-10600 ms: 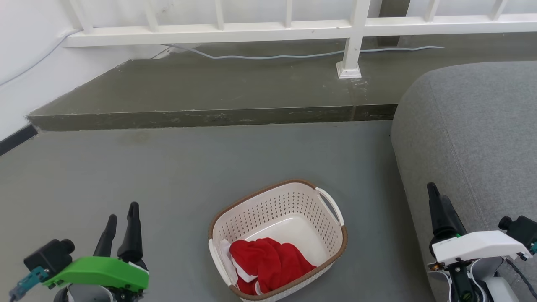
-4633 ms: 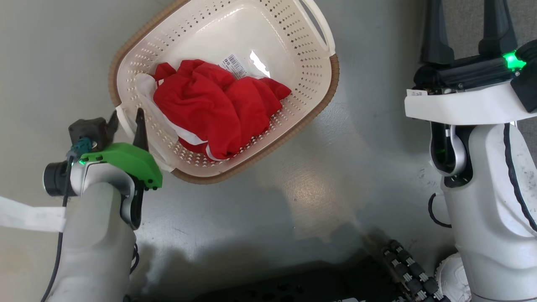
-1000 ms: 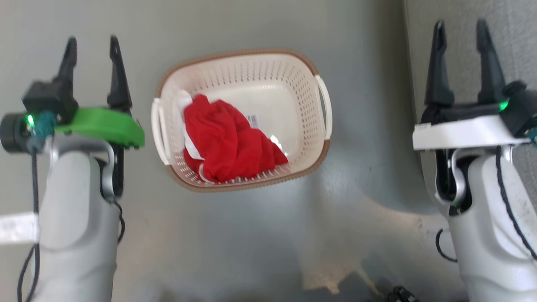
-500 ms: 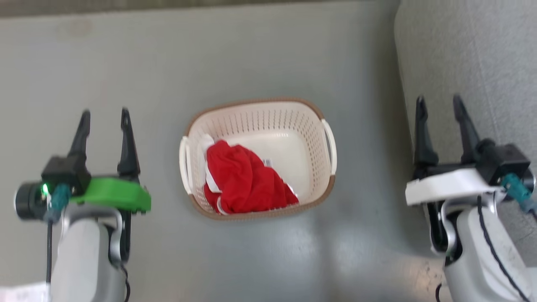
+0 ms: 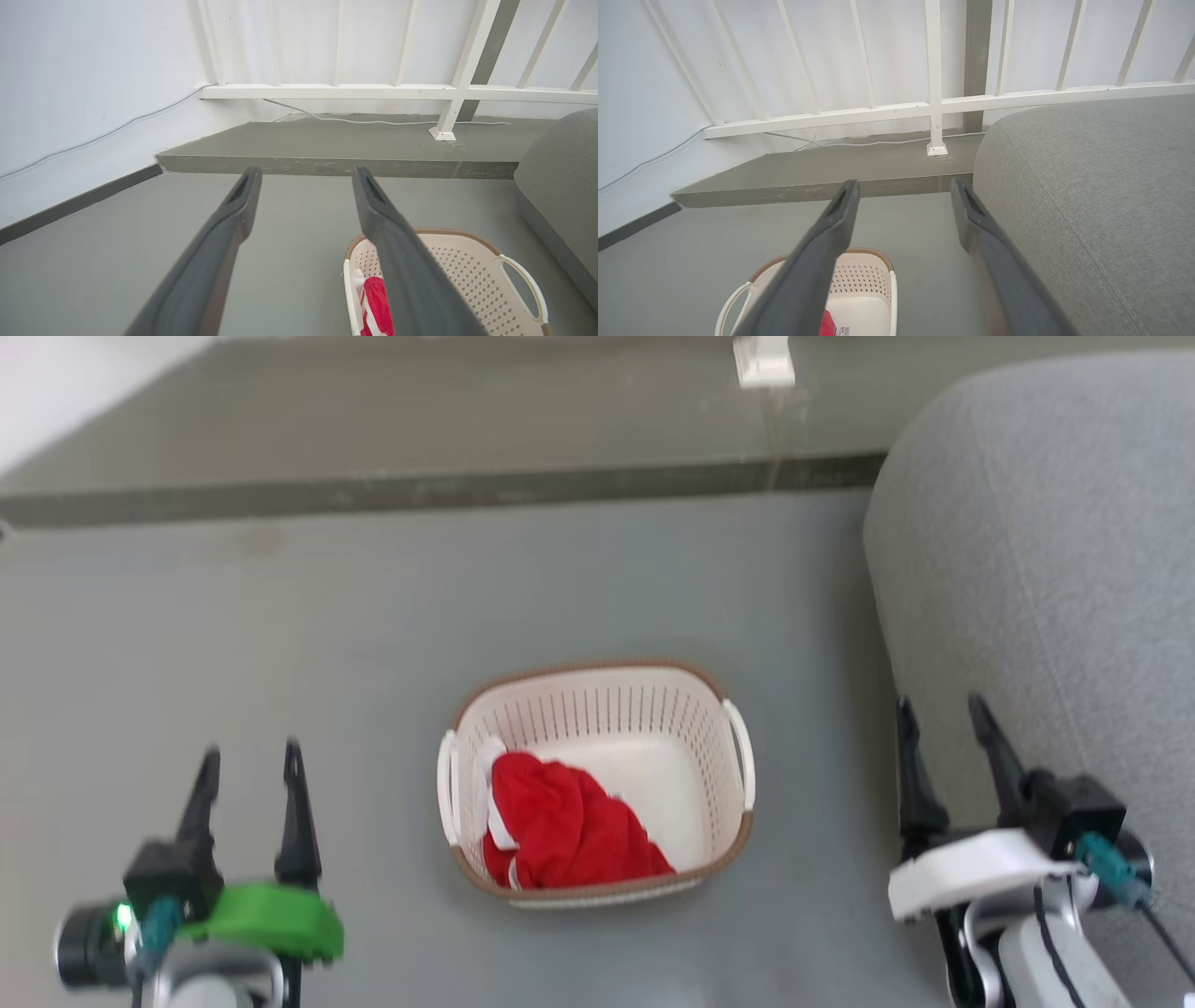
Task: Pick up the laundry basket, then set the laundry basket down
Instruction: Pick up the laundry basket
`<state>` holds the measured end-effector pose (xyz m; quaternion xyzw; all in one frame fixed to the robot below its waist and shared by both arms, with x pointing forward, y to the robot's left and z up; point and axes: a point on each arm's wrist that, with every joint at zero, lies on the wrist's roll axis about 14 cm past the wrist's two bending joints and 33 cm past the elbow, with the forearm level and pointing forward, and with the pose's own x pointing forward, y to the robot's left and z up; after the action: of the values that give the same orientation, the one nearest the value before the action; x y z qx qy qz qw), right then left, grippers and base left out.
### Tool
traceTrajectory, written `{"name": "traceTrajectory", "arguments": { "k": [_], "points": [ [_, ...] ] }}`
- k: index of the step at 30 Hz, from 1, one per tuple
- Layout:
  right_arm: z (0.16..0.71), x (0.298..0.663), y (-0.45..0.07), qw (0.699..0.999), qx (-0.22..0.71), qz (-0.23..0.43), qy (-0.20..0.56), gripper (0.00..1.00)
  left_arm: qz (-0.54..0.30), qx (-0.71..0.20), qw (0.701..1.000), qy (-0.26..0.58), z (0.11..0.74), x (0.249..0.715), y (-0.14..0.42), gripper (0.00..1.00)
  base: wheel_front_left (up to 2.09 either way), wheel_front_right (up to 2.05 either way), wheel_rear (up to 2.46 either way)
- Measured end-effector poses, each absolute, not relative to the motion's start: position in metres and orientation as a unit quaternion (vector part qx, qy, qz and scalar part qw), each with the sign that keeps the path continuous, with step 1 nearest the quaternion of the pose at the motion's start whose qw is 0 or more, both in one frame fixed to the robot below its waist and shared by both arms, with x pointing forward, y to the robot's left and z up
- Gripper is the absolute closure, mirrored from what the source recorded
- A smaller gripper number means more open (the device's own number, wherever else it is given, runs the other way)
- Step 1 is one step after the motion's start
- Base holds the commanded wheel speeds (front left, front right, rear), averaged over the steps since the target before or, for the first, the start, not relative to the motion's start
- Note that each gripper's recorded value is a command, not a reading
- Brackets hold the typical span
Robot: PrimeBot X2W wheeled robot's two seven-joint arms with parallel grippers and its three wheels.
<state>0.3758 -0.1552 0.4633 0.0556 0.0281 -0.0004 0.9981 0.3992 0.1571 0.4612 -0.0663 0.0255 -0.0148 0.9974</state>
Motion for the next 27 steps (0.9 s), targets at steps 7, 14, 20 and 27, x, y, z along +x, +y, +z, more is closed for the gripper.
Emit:
{"name": "traceTrajectory", "arguments": {
  "k": [7,14,20,27],
  "points": [
    [0.469,0.346,-0.152,0.998,0.064,0.002,0.024,0.0,-0.004,-0.064,0.998,0.021,0.468,0.363,0.164,0.0,0.0,0.0,0.0],
    [0.487,0.335,-0.148,0.998,0.067,0.008,-0.005,0.0,-0.003,-0.064,0.998,-0.004,0.484,0.345,0.165,0.0,0.0,0.0,0.0],
    [0.491,0.33,-0.147,0.998,0.069,0.009,-0.011,0.0,-0.01,-0.065,0.998,-0.013,0.49,0.34,0.161,0.0,0.0,0.0,0.0],
    [0.494,0.33,-0.148,0.997,0.07,0.008,-0.016,0.0,-0.017,-0.067,0.998,-0.011,0.489,0.338,0.157,0.0,0.0,0.0,0.0]
  ]
}}
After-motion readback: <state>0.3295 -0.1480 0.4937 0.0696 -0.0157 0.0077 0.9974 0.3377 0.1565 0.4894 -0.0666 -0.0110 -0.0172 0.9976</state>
